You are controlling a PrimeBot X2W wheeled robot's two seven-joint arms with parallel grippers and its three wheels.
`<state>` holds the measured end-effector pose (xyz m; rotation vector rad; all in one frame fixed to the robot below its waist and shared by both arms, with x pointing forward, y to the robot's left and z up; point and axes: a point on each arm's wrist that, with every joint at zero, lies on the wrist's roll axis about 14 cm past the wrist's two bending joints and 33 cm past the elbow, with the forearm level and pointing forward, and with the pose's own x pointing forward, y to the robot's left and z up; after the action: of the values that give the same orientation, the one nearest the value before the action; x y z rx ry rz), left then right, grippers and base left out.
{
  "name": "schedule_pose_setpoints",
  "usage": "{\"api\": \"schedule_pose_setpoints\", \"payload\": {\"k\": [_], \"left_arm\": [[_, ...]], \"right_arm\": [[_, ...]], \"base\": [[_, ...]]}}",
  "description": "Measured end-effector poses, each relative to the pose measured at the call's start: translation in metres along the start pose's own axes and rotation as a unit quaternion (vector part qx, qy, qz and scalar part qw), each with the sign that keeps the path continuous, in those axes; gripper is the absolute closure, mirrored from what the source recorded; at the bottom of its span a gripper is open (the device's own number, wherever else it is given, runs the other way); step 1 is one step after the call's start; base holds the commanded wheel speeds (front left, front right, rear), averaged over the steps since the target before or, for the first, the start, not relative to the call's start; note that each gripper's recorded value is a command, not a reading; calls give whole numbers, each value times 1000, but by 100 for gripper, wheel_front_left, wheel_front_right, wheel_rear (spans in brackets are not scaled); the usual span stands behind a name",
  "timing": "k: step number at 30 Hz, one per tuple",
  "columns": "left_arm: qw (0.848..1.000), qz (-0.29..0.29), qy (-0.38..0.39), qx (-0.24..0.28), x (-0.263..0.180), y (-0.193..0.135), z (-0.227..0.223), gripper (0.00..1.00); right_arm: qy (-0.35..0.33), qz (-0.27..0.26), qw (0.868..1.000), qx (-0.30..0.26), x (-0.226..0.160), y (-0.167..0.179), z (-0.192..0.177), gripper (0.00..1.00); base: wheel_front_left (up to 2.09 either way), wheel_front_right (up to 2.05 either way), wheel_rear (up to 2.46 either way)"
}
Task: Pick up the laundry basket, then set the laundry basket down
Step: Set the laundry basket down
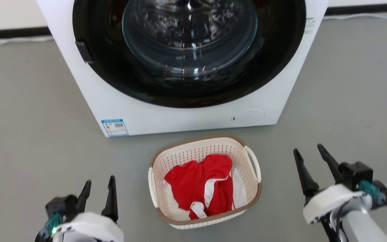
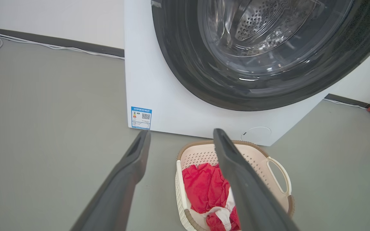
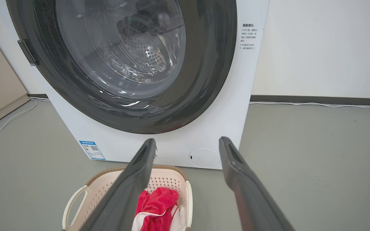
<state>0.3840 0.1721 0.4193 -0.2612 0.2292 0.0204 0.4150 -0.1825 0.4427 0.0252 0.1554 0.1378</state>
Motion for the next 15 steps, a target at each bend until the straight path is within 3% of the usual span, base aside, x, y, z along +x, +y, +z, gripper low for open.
{"api": "schedule_pose_setpoints", "payload": {"k": [15], "left_arm": [[999, 16, -36, -10, -49, 12, 7, 0]], "right_arm": [[-1, -39, 999, 26, -56, -5, -14, 0]], "base": [[0, 0, 0]]}}
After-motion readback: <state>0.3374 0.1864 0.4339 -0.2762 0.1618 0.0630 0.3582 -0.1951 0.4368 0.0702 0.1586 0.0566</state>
